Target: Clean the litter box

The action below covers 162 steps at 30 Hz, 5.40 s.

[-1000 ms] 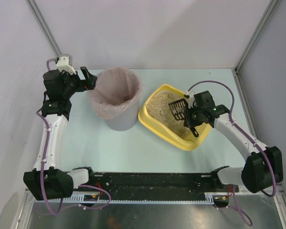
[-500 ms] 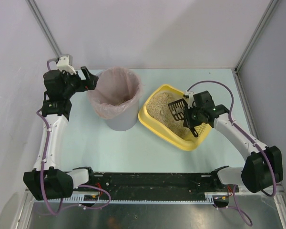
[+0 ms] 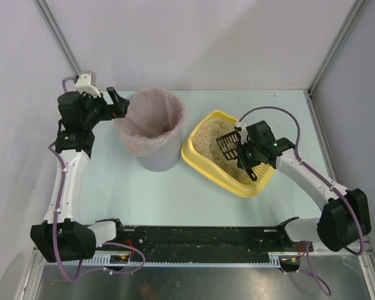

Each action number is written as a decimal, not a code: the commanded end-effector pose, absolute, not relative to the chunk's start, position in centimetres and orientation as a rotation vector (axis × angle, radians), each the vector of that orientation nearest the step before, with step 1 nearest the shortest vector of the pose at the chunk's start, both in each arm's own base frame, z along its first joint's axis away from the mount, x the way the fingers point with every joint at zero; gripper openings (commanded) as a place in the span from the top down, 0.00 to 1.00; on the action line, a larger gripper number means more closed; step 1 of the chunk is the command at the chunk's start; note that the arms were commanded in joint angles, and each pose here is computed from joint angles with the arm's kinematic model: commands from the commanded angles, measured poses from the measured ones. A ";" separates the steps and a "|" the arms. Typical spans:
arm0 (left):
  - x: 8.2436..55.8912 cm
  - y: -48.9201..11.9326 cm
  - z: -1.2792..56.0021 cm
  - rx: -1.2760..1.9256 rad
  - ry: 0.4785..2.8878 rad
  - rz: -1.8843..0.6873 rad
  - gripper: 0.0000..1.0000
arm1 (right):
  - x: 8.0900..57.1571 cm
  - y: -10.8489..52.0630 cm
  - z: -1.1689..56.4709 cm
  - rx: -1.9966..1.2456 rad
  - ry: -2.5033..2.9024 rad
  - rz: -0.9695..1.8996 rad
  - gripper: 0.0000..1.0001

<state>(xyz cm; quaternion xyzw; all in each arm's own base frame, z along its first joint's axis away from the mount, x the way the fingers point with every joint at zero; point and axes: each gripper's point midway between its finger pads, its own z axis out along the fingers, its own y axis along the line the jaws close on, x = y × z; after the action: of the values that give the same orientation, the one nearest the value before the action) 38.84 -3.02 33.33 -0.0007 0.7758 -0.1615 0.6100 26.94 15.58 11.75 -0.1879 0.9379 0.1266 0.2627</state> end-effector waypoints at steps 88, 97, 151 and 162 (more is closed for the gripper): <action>38.0 -6.8 28.9 0.088 1.914 -0.512 0.98 | 38.8 36.7 41.2 -1.270 1.109 -0.886 1.00; 38.0 -6.7 29.1 0.088 1.907 -0.504 0.99 | 37.3 36.0 43.1 -1.189 0.858 -1.066 1.00; 37.9 -6.7 29.3 0.088 1.905 -0.502 0.99 | 33.7 33.7 37.1 -1.194 0.597 -1.102 1.00; 38.0 -6.4 29.5 0.093 1.900 -0.481 0.87 | 33.0 31.4 38.9 -1.125 0.767 -0.915 1.00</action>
<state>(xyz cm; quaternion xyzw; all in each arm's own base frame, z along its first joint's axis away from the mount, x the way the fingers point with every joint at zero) 39.03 -3.72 27.04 -0.0132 0.8212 -0.1637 0.5466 34.05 33.99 34.94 -0.5585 0.2849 -0.4477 0.6375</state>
